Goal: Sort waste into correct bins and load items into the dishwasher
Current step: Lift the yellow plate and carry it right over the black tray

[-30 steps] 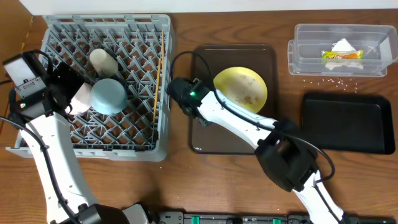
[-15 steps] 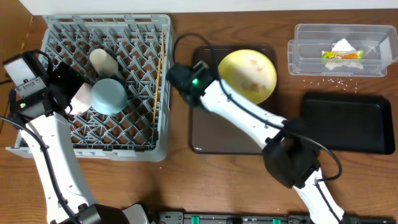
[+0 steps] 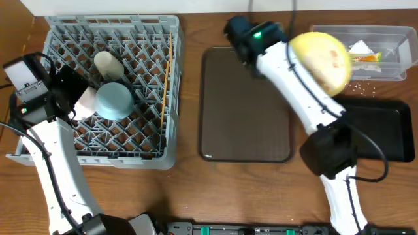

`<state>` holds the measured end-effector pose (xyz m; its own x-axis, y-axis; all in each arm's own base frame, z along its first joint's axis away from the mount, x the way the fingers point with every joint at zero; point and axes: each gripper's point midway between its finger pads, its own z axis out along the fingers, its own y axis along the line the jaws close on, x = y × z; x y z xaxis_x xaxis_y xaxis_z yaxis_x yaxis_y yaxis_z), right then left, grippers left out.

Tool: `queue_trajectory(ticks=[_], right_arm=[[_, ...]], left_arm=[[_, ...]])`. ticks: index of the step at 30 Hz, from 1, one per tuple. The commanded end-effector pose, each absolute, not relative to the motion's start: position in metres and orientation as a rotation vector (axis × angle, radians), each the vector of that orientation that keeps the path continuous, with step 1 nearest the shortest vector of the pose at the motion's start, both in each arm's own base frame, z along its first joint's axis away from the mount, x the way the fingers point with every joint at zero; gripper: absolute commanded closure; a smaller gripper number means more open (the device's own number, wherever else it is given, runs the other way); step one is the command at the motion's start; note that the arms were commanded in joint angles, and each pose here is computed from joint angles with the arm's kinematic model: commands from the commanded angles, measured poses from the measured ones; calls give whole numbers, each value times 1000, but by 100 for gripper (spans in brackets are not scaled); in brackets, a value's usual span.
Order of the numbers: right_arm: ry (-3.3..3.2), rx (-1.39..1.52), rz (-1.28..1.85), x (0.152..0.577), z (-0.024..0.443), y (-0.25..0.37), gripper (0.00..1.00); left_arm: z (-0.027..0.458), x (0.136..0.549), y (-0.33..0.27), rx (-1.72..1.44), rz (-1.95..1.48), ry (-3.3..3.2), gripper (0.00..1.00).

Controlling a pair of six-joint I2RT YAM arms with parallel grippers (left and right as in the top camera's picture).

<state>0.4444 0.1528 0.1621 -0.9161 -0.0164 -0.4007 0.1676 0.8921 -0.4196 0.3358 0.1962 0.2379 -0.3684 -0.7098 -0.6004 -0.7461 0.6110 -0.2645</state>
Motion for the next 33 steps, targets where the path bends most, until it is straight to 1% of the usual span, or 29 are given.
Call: queue_trajectory(ticks=[1,11,17,23,29,33], right_arm=[[2615,360,-619,454,170,124,99],[2629,827,-594,448,166,43,99],[2716,1070,-438,442,153,4,99],[2758,1345,-188,435,144,-30,99],[2758,1510,-59,426,142,-53,99],[2783,1504,-4,425,142,-56,99]], left_arm=[[238,336,199,-1139,81,2143,6],[238,336,199,-1139,81,2143,6],[238,336,199,-1139,81,2143,6],[238,336,199,-1140,81,2143,6],[238,336,199,-1140,81,2143,6],[238,336,199,-1139,81,2143,6]])
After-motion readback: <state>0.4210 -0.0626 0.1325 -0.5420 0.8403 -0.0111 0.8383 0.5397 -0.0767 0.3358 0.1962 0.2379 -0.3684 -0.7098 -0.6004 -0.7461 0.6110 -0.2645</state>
